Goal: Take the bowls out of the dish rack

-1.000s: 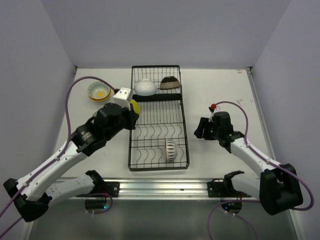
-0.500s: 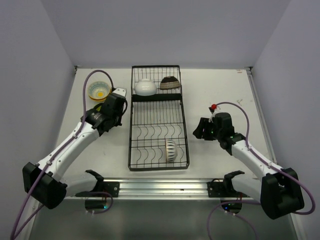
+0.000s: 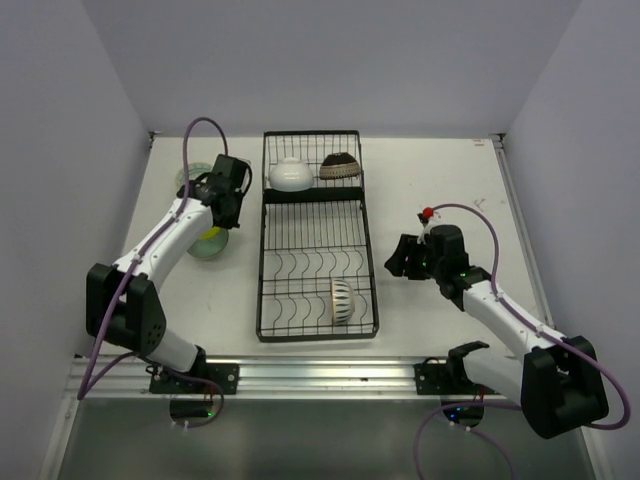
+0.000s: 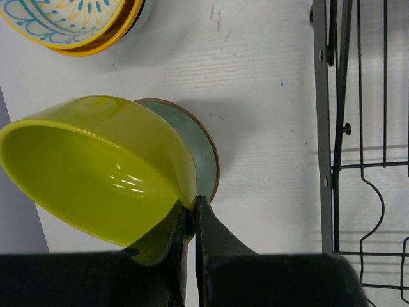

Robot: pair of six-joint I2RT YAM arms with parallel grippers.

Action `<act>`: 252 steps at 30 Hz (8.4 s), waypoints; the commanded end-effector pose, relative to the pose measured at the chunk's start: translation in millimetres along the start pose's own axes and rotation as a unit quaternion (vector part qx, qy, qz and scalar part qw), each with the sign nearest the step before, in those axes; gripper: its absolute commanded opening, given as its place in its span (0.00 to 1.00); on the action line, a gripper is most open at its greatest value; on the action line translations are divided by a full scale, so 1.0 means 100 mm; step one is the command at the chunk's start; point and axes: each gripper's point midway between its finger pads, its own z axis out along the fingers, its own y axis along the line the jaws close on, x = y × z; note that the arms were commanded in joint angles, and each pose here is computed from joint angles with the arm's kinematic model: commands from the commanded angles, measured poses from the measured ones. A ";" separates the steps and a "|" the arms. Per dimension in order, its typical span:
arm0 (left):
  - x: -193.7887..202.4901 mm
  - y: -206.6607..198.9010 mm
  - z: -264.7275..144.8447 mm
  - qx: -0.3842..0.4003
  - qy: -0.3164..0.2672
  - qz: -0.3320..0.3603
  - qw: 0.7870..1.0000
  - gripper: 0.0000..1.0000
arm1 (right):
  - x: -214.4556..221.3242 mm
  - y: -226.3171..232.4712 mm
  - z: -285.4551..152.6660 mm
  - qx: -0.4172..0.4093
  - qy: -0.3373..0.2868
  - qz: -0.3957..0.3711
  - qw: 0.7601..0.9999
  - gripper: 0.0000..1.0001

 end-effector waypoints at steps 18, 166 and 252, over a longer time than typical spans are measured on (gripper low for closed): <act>0.27 0.16 0.35 -0.064 0.061 0.017 0.996 0.00 | -0.10 0.06 0.01 -0.011 -0.015 -0.008 1.000 0.57; 0.60 -2.25 -1.59 0.621 -0.138 -0.132 0.760 0.56 | 0.10 0.01 0.14 0.001 0.019 -0.002 1.000 0.57; 0.64 -2.80 -2.00 0.711 -0.162 -0.301 0.615 0.00 | 0.19 -0.04 0.22 0.007 0.037 0.001 0.999 0.58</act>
